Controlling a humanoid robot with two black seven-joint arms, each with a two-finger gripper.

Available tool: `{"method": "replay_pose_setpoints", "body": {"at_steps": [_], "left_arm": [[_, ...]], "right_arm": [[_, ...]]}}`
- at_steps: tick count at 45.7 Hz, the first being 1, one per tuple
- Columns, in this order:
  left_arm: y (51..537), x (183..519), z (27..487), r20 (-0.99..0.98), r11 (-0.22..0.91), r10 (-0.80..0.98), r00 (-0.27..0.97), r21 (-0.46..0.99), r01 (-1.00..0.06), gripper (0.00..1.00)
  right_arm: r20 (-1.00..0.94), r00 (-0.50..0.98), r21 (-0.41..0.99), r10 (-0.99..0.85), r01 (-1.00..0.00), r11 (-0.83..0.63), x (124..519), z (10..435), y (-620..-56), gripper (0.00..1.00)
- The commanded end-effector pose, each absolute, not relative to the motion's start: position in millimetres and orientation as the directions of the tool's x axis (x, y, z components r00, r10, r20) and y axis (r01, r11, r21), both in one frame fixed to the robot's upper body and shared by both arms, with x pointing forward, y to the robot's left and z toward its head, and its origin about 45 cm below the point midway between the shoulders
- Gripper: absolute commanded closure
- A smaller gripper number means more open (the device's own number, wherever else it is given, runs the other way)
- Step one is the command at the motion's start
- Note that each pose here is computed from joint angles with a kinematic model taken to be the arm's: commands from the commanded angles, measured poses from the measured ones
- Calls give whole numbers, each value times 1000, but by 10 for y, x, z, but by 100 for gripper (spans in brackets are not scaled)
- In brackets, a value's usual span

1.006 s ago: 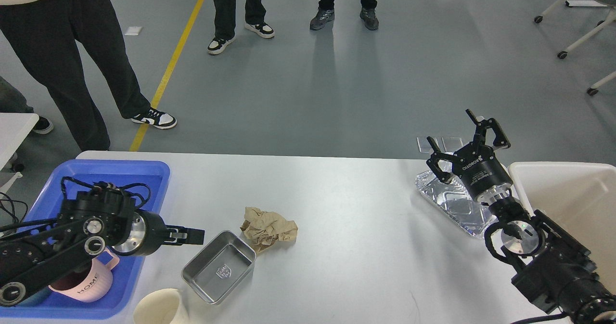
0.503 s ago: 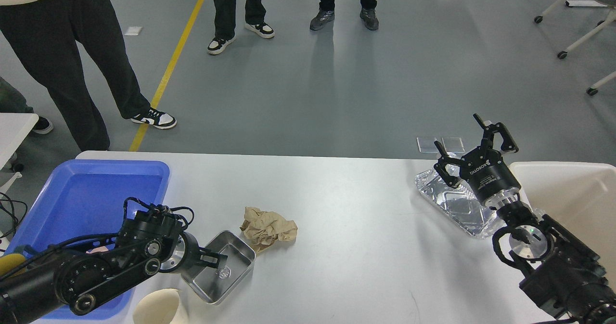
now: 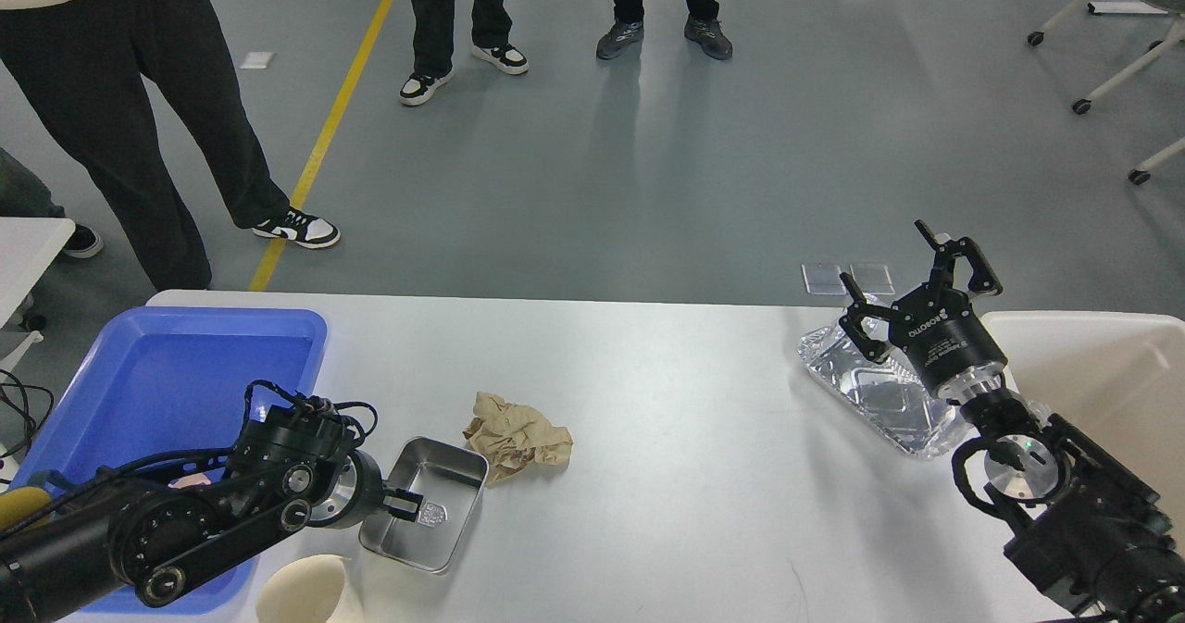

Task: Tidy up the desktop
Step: 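Reach the left gripper to the steel tray and grasp its edge, then lift the steel tray and lower it into the blue bin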

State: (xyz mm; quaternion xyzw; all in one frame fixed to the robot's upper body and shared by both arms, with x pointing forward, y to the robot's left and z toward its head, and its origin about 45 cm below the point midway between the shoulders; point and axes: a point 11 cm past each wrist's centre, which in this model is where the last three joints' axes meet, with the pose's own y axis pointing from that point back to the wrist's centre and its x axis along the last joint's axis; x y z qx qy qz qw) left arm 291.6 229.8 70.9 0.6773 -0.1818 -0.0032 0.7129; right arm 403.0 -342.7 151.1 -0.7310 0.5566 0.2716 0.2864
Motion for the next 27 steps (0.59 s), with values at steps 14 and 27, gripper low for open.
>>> {"method": "replay_pose_setpoints", "body": {"at_steps": [14,27], "left_arm": [[2395,3155,1427,265,151,-285,921,961,-230,100],[3005,3889,3782,635,277,-43,772,749,-601,100]], "right_arm": [[-715,238,-121,-658,-968,-219,4049,1532,-3414,0],[-718,242,-125,-653,-967,-221,4070,1544,-3374,0]]}}
